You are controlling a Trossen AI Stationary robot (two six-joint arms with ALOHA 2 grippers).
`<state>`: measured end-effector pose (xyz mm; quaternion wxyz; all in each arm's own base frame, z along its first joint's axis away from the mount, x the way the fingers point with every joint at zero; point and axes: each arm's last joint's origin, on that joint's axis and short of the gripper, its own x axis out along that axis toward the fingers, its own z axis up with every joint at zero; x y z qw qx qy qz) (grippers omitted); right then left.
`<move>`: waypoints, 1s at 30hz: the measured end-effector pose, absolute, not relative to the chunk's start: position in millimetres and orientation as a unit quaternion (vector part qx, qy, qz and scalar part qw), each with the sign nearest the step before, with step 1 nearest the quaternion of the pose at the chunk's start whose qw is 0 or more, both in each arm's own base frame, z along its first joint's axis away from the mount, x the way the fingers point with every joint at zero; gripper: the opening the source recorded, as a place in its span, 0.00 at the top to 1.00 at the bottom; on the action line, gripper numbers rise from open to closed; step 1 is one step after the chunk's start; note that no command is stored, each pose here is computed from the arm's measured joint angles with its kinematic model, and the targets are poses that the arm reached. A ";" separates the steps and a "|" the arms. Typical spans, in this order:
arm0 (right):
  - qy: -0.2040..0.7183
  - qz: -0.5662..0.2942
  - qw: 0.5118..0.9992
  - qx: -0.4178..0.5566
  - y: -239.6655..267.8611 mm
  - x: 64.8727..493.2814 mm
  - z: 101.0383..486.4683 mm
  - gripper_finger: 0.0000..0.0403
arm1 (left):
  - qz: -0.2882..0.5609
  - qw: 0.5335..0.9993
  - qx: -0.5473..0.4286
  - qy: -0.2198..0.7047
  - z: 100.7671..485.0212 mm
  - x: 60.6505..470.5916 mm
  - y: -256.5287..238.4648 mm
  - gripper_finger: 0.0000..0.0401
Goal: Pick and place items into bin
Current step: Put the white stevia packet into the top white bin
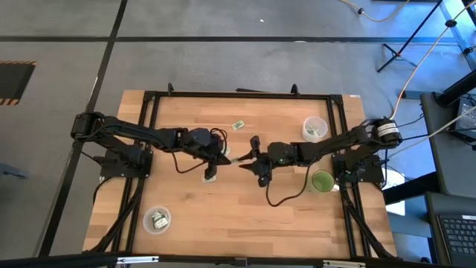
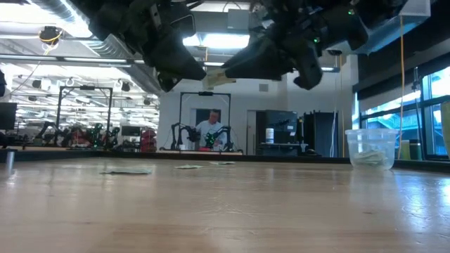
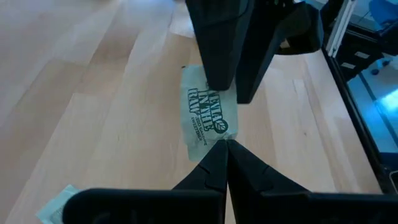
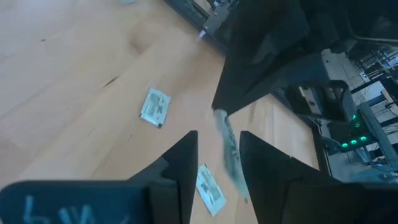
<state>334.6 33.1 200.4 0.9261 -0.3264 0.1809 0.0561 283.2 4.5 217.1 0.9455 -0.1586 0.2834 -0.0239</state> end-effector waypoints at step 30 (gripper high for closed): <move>0.231 -0.019 0.923 -0.306 28.1 332.2 205.5 0.98 | -0.018 0.949 0.014 0.316 211.0 278.9 -2.0 0.74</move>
